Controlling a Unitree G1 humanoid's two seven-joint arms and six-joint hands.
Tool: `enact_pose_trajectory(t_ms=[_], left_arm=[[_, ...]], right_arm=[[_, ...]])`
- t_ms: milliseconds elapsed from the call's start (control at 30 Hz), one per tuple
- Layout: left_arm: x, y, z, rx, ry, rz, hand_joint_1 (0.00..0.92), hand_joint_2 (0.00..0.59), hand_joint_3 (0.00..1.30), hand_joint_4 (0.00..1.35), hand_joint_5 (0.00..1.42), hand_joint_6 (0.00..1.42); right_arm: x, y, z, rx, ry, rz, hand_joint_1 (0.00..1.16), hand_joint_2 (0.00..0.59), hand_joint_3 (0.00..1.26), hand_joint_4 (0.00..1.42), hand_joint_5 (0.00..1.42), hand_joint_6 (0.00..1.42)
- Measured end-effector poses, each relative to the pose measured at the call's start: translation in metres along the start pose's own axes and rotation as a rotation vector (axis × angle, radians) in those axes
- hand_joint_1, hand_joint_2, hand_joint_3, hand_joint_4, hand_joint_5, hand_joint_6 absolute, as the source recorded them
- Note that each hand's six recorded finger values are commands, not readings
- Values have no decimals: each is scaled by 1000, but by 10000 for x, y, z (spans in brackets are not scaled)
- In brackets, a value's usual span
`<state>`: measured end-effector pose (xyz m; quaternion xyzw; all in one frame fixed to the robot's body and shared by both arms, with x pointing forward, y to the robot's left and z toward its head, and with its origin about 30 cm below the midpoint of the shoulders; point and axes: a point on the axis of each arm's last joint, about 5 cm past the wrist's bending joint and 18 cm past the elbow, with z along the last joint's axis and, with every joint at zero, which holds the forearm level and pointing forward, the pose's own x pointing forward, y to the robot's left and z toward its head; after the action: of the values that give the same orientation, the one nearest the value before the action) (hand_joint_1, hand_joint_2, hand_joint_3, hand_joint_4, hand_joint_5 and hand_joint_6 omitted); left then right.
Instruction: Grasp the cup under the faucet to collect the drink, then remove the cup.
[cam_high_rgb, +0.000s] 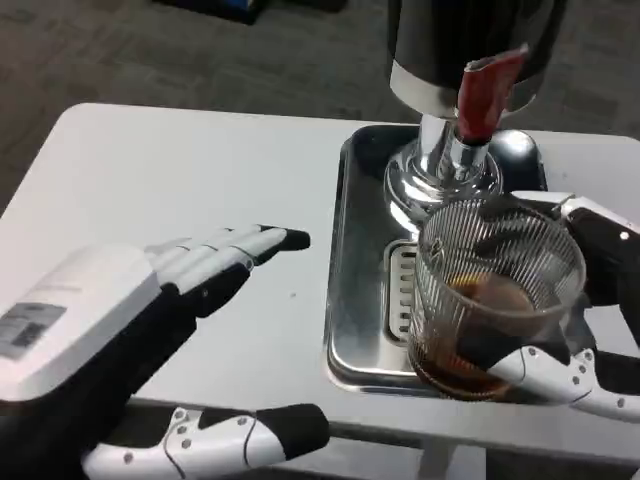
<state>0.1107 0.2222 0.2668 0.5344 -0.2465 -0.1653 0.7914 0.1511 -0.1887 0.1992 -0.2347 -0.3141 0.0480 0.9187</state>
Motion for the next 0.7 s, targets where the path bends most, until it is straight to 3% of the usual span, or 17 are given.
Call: enact_pose_trajectory(t_ms=[267, 567, 700], left_arm=[[-5, -16, 13, -6, -5, -8, 0, 104, 121, 9, 63, 95], [-38, -9, 33, 4, 4, -20, 0, 107, 121, 9, 62, 94], [-72, 10, 48, 24, 14, -20, 0, 109, 121, 9, 62, 93]], right_arm=[[7, 12, 7, 5, -6, 12, 823, 223, 1119, 1249, 1424, 1424], [76, 71, 24, 18, -37, 46, 817, 229, 1121, 1265, 1424, 1424], [113, 119, -1, 25, -38, 80, 815, 231, 1121, 1265, 1424, 1424]])
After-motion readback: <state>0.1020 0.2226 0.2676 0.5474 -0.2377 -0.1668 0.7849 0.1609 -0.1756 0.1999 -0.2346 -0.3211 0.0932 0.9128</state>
